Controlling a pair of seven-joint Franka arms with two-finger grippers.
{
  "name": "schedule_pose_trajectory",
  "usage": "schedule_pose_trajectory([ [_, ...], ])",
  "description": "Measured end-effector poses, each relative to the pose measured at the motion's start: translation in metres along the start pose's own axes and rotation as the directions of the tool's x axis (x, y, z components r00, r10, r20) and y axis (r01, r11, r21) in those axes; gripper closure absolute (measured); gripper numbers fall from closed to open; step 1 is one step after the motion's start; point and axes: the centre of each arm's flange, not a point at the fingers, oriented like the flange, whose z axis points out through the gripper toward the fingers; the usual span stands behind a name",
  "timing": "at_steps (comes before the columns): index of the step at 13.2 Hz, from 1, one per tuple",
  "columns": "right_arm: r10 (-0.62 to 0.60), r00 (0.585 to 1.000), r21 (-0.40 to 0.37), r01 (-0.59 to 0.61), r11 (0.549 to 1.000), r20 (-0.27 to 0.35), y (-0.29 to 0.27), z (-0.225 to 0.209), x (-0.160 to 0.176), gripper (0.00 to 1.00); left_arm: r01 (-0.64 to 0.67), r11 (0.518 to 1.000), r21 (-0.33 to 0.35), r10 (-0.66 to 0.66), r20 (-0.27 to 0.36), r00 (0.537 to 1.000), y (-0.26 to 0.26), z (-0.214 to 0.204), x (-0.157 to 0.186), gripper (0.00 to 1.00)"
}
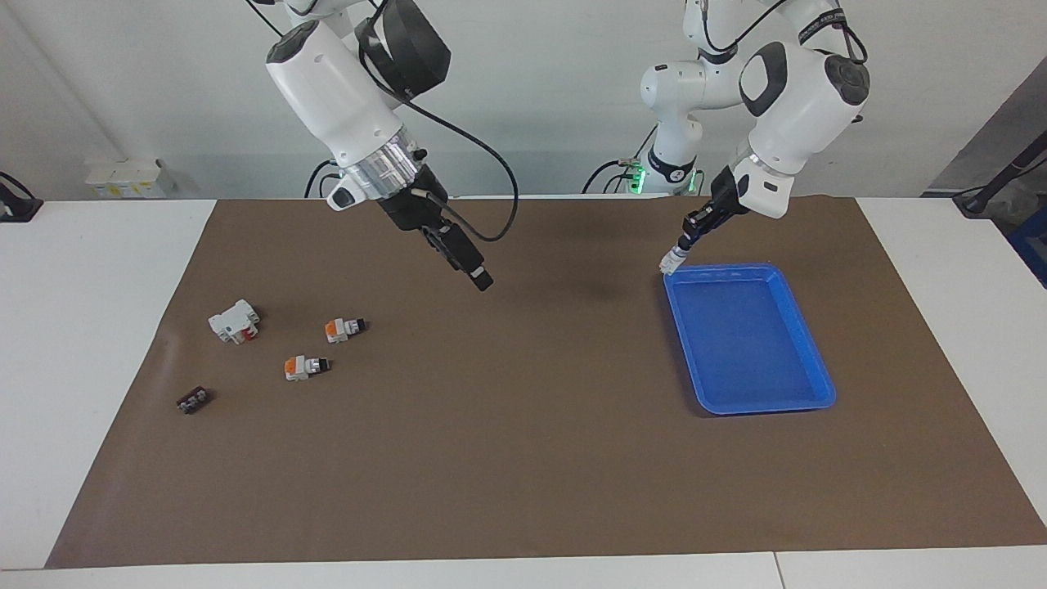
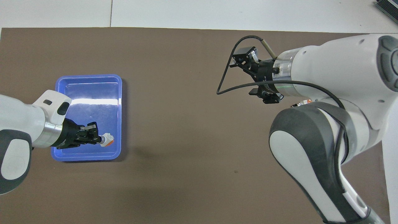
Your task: Turn and place switch with both arms
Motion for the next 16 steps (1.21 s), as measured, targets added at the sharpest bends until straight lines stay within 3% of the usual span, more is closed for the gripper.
schedule_pose_trajectory([
  [2, -0.181, 0.983, -0.121, 0.175, 0.977, -0.035, 0.013, -0.002, 0.004, 0.00, -0.161, 0.983, 0.087, 0.158, 0.039, 0.987, -0.029, 0.010, 0.005, 0.91],
  [5, -0.385, 0.923, -0.229, 0.374, 0.899, -0.005, 0.046, -0.023, 0.037, 0.00, -0.256, 0.960, 0.113, 0.248, 0.083, 0.965, -0.053, 0.027, 0.014, 0.91],
  [9, -0.502, 0.863, -0.285, 0.496, 0.820, 0.058, 0.105, -0.070, 0.098, 0.00, -0.298, 0.948, 0.116, 0.298, 0.018, 0.955, -0.048, 0.061, 0.044, 0.91],
  [12, -0.516, 0.853, -0.297, 0.516, 0.804, 0.085, 0.135, -0.108, 0.115, 0.00, -0.381, 0.917, 0.119, 0.383, 0.000, 0.924, -0.043, 0.065, 0.050, 0.90],
  [13, -0.511, 0.855, -0.299, 0.511, 0.806, 0.086, 0.140, -0.123, 0.111, 0.00, -0.409, 0.904, 0.121, 0.413, -0.007, 0.911, -0.041, 0.063, 0.050, 0.83],
  [16, -0.501, 0.859, -0.305, 0.508, 0.805, 0.109, 0.147, -0.158, 0.102, 0.00, -0.456, 0.881, 0.128, 0.463, -0.032, 0.886, -0.029, 0.053, 0.052, 0.47],
])
